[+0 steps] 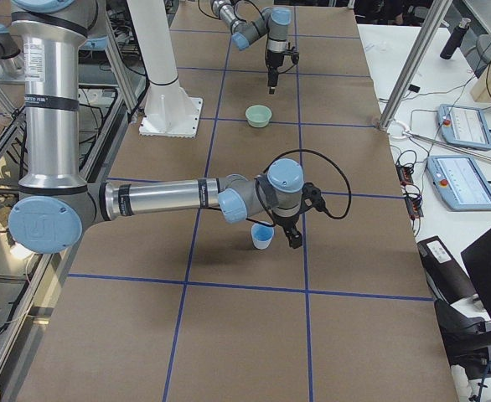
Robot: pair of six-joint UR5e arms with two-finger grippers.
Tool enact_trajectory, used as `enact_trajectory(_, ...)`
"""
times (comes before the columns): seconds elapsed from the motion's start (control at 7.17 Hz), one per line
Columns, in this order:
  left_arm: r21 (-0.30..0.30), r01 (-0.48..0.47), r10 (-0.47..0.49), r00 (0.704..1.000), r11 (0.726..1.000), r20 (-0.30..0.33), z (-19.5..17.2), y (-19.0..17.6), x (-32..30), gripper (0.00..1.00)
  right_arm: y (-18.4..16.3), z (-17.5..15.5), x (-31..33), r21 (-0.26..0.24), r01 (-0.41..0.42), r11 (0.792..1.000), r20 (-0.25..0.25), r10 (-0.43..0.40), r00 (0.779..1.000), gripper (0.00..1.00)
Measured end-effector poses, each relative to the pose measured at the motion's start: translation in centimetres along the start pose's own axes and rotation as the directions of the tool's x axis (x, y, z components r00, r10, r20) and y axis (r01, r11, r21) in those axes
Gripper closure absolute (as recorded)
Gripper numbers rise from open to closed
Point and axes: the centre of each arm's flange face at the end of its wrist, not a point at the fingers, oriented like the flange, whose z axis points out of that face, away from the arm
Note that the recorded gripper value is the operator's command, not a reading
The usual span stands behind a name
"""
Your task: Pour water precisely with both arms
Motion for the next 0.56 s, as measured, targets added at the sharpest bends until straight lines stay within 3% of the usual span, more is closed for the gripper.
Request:
enact_trajectory(0.28, 0.0, 0.003, -0.003, 1.0, 1.0, 0.0, -0.2, -0.2, -0.2, 0.04, 2.3, 2.1, -3.6, 0.144, -0.02, 0.989, 0.053, 0.013, 0.999, 0.0)
enact_trajectory(0.56, 0.002, 0.004, -0.004, 1.0, 1.0, 0.0, -0.2, -0.3, -0.3, 0.04, 5.6, 3.4, -5.3, 0.229, -0.059, 0.972, 0.094, 0.038, 0.995, 0.0)
